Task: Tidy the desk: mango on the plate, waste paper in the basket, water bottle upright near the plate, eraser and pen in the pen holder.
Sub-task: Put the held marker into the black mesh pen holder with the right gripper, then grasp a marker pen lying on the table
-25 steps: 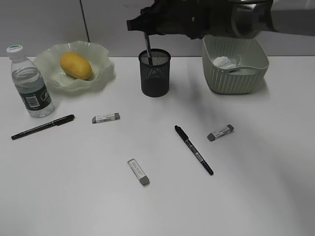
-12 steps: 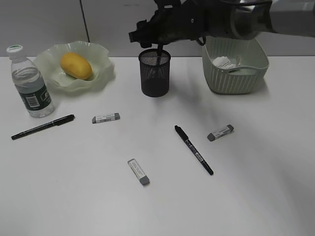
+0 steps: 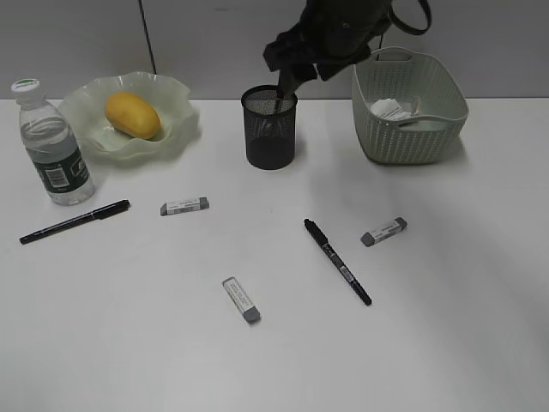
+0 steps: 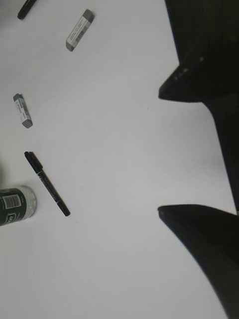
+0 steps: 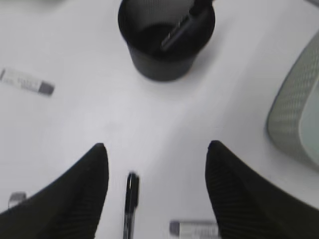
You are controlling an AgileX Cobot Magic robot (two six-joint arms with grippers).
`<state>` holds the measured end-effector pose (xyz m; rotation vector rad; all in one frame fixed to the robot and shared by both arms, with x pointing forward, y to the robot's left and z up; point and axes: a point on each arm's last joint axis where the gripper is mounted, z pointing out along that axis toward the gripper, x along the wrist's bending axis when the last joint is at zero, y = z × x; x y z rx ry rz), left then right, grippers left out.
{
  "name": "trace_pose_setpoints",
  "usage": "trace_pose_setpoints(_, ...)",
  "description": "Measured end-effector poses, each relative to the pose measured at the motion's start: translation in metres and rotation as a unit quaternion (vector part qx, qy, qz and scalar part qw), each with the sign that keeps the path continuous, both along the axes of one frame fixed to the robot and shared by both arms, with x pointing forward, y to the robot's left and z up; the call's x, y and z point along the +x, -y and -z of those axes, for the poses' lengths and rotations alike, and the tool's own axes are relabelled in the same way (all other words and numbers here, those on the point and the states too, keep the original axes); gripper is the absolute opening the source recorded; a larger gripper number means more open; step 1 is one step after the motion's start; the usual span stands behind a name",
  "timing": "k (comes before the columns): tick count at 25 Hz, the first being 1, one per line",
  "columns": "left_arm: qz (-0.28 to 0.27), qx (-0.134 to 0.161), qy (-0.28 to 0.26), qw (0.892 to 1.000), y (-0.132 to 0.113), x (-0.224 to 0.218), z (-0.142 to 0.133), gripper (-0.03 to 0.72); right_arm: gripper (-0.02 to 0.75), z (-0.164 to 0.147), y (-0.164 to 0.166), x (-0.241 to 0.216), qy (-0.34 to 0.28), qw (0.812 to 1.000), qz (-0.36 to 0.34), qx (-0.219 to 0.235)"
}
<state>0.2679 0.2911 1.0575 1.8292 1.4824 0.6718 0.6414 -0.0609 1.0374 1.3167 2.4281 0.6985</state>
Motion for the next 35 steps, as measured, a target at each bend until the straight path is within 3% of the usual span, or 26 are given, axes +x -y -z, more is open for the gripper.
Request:
trace_pose_setpoints(8,0.000,0.000,0.000,1.000,0.000,0.000,0.000,0.485,0.492,-0.016,0.019,-0.032,-0.114,0.991,-0.011,-0.074)
trace_pose_setpoints(20,0.000,0.000,0.000,1.000,0.000,0.000,0.000,0.483,0.492,-0.062,0.041,-0.087,-0.122,0.992,-0.012,-0.019)
trace_pose_setpoints(26,0.000,0.000,0.000,1.000,0.000,0.000,0.000,0.481,0.492,-0.046,0.075,-0.143,-0.165,0.985,-0.004,-0.043)
trace_pose_setpoints(35,0.000,0.000,0.000,1.000,0.000,0.000,0.000,0.481,0.492,-0.031,0.128,-0.231,-0.162,0.986,0.030,-0.027)
